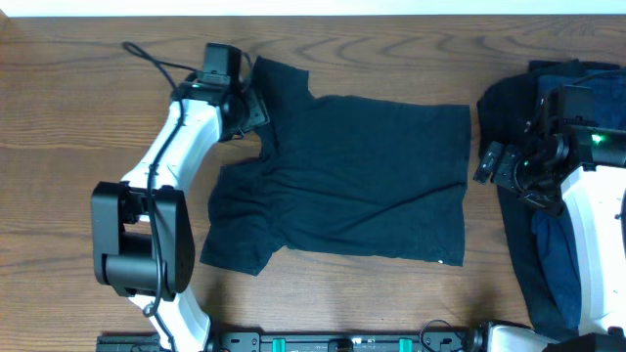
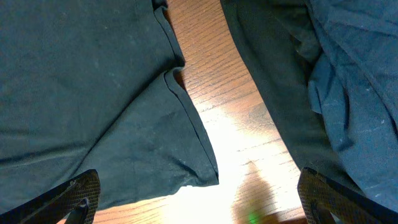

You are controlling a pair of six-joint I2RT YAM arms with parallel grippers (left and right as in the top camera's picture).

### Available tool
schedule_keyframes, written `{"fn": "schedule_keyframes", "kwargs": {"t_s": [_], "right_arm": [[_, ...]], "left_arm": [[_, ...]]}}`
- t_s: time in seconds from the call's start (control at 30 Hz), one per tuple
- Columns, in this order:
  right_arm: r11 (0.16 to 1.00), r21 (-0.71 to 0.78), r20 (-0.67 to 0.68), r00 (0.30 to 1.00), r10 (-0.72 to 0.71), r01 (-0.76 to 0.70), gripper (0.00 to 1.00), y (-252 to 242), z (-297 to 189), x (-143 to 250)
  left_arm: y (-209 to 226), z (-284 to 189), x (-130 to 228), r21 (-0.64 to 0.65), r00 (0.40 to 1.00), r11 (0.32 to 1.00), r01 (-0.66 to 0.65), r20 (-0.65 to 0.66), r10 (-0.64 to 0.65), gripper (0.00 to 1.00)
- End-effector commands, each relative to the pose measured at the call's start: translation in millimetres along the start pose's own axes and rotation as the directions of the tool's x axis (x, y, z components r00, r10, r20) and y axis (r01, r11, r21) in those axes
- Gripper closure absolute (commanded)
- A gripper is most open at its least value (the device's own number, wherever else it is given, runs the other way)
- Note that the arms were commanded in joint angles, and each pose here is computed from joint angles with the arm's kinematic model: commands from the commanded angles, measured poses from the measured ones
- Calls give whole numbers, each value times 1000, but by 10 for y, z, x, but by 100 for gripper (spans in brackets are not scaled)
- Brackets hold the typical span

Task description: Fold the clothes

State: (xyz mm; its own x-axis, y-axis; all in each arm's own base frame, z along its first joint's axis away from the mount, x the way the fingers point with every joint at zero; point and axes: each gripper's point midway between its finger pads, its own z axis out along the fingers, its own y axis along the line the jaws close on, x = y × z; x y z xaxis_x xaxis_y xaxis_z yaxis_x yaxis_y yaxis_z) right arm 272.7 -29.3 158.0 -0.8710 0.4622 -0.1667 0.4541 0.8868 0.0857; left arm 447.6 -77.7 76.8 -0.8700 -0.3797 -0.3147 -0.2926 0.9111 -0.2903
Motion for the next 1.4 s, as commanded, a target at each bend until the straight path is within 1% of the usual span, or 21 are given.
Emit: {"fn": "schedule_keyframes", "kwargs": {"t_s": [0.0,0.13,0.27,0.57,0.67,0.77,0.83,1.0,1.17,1.37], "right_arm": [[1000,13,10,1000,-4,4,1,-38,-16,-26],[1000,13,10,1000,-4,4,1,-38,-16,-26],[1000,13,10,1000,-4,4,1,-38,-15,-26],[1000,13,10,1000,-4,4,1,-38,-16,-26],[1000,13,10,1000,-4,4,1,-38,-15,-25],[1000,13,10,1000,-4,4,1,-38,-16,-26],[1000,13,10,1000,-4,4,1,-38,-16,-26],[1000,13,10,1000,-4,4,1,-38,-16,-26],[1000,13,10,1000,-4,4,1,-38,-16,-26],[1000,13,10,1000,-4,4,1,-38,-16,-26]], "left_arm": [[-24,174,51,57,992,992,113,-62,-109,34],[-123,353,100,131,977,974,186,-126,-169,34],[-86,438,147,109,957,958,264,-156,-246,35],[-28,520,197,70,929,936,344,-169,-329,36],[9,637,225,59,925,935,351,-177,-336,48],[41,733,240,52,921,932,359,-182,-345,52],[43,742,184,66,923,930,361,-167,-346,57],[42,698,-10,102,929,926,363,-119,-351,73],[-48,636,-144,133,954,946,296,-84,-287,78],[-157,613,-199,122,983,975,184,-31,-181,81]]}}
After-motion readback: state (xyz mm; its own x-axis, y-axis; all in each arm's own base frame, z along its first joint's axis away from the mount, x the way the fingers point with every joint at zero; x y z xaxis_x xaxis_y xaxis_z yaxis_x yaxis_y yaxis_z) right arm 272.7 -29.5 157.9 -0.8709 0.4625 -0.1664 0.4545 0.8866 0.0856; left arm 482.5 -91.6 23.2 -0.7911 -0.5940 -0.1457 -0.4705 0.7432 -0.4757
